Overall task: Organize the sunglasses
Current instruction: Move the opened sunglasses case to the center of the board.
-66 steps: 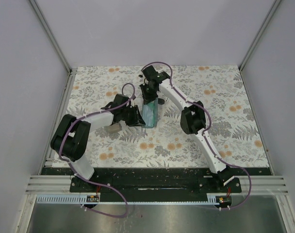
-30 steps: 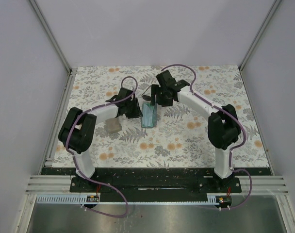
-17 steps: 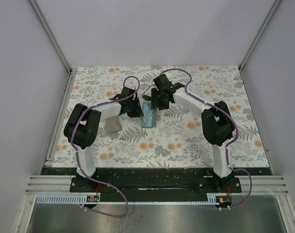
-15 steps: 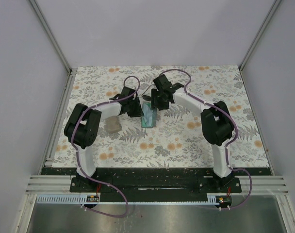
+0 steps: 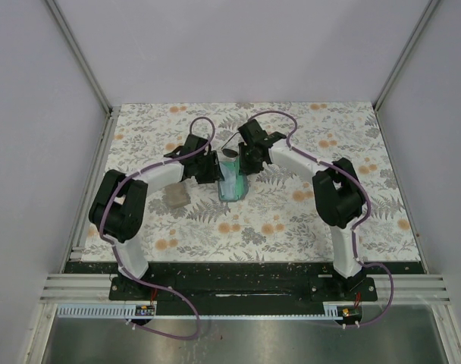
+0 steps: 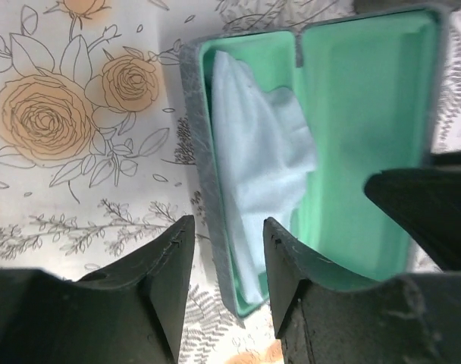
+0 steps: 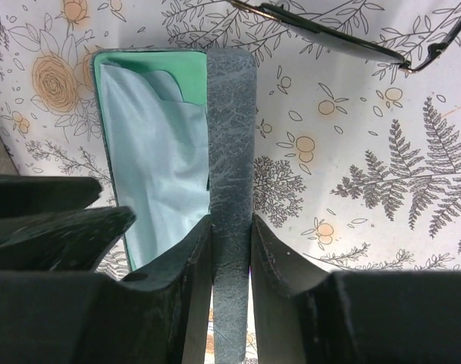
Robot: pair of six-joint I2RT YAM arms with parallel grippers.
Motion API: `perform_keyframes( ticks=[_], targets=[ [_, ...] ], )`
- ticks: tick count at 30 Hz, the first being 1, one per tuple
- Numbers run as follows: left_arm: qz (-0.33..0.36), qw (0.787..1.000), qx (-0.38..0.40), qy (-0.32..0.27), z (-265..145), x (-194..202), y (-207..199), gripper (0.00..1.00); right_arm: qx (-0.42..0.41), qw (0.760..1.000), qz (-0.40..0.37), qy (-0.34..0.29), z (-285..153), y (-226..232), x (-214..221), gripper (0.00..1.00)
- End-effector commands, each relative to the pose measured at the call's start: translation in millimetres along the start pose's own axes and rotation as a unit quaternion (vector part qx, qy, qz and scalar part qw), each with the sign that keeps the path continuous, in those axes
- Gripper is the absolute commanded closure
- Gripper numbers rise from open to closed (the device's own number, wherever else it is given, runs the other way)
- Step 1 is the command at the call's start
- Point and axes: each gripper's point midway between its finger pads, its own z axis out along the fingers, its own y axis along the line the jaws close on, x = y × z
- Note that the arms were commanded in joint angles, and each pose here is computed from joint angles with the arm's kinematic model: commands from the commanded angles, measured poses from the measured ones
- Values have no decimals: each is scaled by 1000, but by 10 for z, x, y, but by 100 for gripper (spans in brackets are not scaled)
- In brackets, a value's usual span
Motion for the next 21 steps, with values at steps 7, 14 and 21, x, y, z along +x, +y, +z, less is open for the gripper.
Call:
perform_keyframes(
  ticks=[7, 14, 21],
  targets=[
    [9, 998, 28, -61, -488, -289, -143, 54, -12, 1000, -9, -22, -423, 19, 50, 72],
    [0, 998, 41, -51, -321, -301, -182, 54, 32, 999, -31, -20, -664, -304, 290, 72],
    [-5, 997, 55, -56, -187, -487, -316, 54, 87, 995, -39, -14, -945, -736, 657, 71]
  ],
)
